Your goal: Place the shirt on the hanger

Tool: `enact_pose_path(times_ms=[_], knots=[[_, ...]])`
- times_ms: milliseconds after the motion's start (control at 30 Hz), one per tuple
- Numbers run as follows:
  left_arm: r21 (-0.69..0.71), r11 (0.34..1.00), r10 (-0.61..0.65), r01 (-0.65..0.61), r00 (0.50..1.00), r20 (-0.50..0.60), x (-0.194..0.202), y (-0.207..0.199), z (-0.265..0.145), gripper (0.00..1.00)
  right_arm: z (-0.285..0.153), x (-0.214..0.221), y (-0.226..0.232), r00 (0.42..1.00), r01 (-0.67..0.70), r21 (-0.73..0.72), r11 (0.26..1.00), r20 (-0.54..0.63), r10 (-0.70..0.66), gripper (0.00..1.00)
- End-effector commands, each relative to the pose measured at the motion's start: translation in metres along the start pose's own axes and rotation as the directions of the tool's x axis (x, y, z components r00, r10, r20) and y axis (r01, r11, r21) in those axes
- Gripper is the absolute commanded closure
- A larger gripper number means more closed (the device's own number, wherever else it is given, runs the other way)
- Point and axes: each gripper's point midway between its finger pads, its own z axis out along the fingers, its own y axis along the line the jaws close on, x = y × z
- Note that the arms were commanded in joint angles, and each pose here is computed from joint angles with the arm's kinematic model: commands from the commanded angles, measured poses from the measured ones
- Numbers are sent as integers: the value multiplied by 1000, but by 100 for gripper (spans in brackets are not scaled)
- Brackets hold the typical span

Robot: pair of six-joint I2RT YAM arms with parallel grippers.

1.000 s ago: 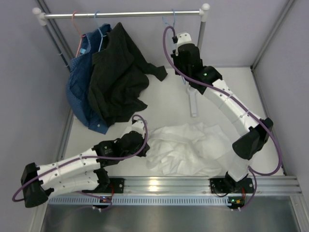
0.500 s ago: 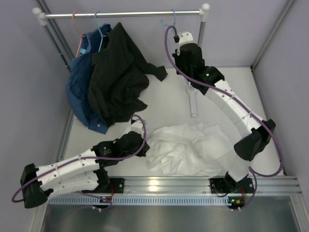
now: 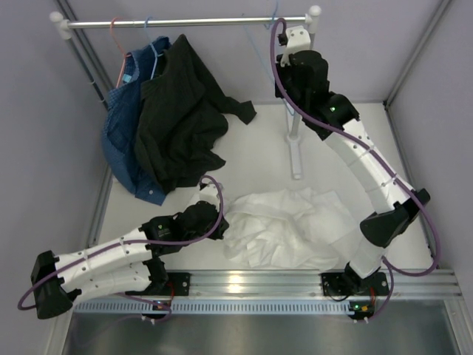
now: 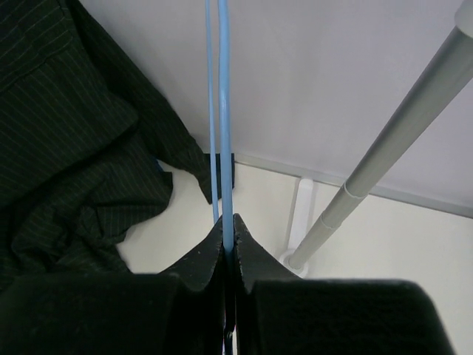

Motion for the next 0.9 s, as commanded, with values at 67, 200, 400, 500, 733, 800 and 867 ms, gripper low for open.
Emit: enact_pose_path(times_ms=[67,200,400,500,733,800,867], knots=[[21,999,-46,45,997,61,-13,-5,0,100,-24,-54,-11,988,-44,-26,999,147,48,100],[21,998,-63,62,994,88,-23,-9,-1,100,-46,-55,-17,988,5,-51,999,156,3,100],[-18,996,-81,85,985,154,-61,-19,5,100,-85,-31,-21,992,37,-160,986,121,-17,100],[-23,993,-114,118,984,140,-88,-14,22,100,-108,-14,-19,996,59,-231,971,78,-42,100],[-14,993,-112,115,984,136,-141,-15,50,100,-189,70,-23,972,5,-340,940,-219,-85,100],[4,992,-124,124,984,130,-152,-16,55,100,-225,109,-24,957,-67,-359,931,-287,-42,100],[5,991,-133,133,986,101,-153,-12,64,100,-249,137,-25,943,-112,-370,922,-332,-18,100]])
